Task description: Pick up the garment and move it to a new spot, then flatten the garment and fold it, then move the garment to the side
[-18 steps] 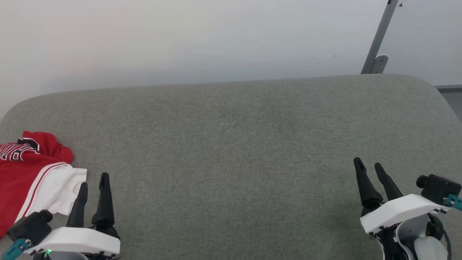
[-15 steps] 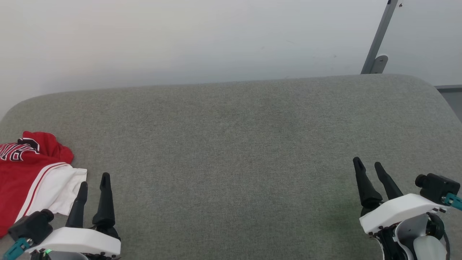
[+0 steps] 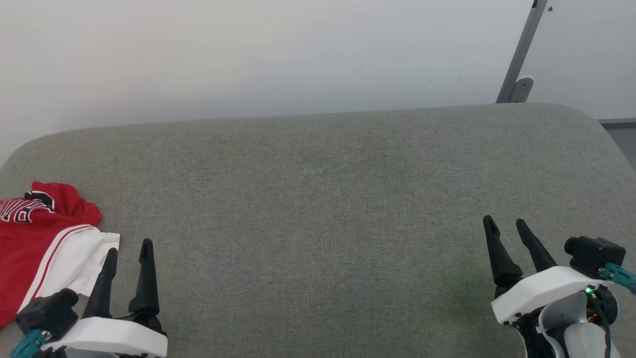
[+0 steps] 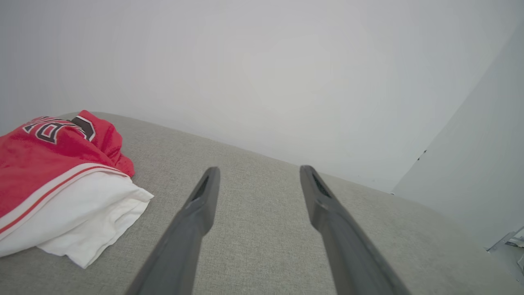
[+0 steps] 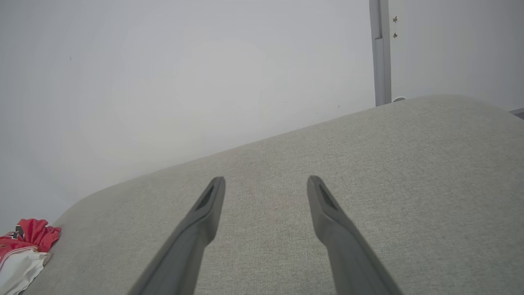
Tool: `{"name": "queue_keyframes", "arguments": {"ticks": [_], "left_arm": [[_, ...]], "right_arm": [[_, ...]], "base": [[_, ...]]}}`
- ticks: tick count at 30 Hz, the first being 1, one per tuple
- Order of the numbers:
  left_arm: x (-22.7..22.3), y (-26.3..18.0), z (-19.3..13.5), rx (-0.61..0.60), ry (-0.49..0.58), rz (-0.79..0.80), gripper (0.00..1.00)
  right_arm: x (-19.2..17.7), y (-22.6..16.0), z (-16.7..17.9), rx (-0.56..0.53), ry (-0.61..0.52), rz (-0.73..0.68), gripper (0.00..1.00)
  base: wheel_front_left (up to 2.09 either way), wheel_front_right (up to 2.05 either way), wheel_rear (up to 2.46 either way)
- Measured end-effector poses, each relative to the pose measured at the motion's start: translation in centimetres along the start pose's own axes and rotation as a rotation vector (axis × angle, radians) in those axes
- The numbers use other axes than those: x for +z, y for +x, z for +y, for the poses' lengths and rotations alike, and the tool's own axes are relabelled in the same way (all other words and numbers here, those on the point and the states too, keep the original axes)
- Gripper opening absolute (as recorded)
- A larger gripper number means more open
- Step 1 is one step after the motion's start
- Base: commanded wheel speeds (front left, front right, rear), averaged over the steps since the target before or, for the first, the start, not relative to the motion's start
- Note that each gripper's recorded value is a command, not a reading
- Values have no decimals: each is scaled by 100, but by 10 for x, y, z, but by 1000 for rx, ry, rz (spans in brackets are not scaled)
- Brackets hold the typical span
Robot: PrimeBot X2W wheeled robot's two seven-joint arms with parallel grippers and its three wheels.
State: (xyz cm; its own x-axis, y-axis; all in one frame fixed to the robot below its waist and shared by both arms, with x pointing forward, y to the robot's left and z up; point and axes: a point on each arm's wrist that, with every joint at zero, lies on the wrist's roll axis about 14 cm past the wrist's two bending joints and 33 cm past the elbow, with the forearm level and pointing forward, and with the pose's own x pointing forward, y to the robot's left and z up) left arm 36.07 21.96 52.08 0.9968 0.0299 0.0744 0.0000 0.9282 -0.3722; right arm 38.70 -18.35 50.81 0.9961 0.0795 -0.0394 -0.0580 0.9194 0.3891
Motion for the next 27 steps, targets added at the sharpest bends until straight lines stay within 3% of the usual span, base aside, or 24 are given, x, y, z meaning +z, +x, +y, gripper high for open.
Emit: {"name": "queue_keyframes", "arguments": {"ticks": [27], "left_arm": [[7,-4,-10,-69,195,-35,100]], "right_arm": [[10,1,5,20,-211,-29,100]], "base": [[0,0,0]]}}
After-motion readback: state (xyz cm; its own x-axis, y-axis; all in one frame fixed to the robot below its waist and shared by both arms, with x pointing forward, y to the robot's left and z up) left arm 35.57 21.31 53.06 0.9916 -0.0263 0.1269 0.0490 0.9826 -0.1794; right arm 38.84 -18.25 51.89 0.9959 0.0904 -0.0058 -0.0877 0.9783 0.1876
